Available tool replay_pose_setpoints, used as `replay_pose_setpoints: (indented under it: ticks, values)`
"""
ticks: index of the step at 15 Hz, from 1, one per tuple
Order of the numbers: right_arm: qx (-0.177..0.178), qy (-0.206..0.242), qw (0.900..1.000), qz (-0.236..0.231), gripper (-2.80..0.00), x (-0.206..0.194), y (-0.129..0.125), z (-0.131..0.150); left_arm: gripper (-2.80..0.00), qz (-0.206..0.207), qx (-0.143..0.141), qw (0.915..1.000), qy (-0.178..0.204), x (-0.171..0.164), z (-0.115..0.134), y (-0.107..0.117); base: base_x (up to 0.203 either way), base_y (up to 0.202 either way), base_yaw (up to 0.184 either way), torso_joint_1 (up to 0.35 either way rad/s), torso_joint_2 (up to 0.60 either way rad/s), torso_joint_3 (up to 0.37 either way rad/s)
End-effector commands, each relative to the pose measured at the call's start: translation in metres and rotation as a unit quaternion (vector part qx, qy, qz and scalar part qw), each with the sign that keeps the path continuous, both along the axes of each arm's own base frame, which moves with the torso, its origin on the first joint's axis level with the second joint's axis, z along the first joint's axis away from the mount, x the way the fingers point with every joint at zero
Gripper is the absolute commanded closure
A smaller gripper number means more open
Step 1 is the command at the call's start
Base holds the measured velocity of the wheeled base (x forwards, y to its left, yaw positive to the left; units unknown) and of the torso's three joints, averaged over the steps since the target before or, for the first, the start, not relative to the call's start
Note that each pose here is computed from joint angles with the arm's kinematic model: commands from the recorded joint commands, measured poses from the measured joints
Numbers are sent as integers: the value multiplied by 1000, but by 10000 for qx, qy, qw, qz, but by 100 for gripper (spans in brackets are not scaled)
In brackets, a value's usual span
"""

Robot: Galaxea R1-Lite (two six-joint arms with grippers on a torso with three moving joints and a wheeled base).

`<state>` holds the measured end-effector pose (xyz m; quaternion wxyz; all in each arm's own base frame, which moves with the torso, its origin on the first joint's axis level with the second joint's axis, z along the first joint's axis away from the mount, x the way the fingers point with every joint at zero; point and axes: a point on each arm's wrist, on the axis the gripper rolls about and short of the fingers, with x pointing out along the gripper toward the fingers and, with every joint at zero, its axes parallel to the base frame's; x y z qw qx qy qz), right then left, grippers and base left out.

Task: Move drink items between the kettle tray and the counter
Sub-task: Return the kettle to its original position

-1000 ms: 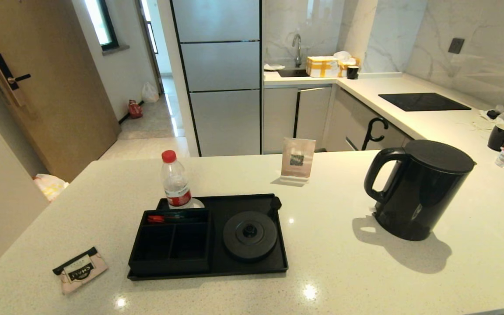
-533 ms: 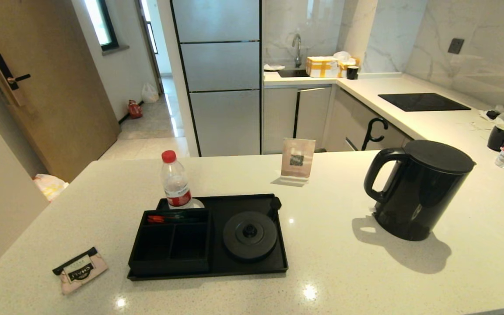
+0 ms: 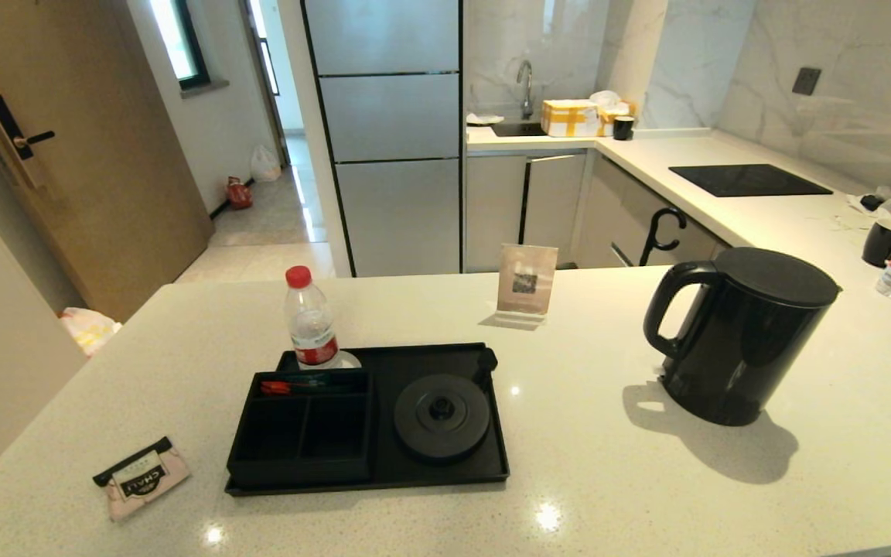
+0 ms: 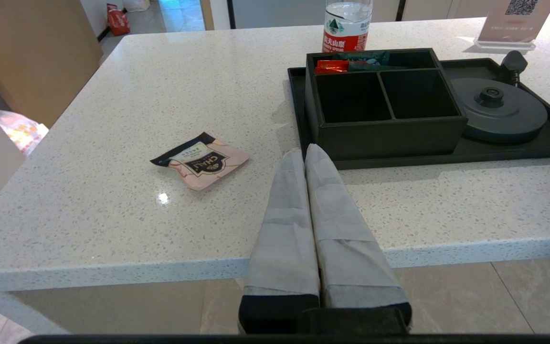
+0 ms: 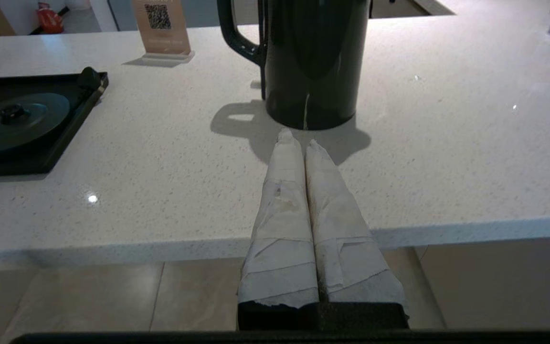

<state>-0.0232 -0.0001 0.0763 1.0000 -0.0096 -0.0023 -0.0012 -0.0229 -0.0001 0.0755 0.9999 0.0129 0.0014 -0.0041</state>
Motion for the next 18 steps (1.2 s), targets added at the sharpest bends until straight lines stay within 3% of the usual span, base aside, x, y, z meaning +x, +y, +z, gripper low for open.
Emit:
replay_pose_setpoints:
  ticks: [1, 8, 18]
  values:
    - [4, 30, 10000, -4, 0, 1, 0, -1, 0, 2, 2, 10000, -7, 0, 0, 0, 0, 0, 0, 0, 0, 0]
    - [-165, 4, 9999, 26, 0, 0, 0, 0, 0, 2, 2, 10000, -7, 0, 0, 0, 0, 0, 0, 0, 0, 0]
    - [-19, 46, 10000, 12, 0, 0, 0, -2, 0, 2, 2, 10000, -7, 0, 0, 0, 0, 0, 0, 0, 0, 0]
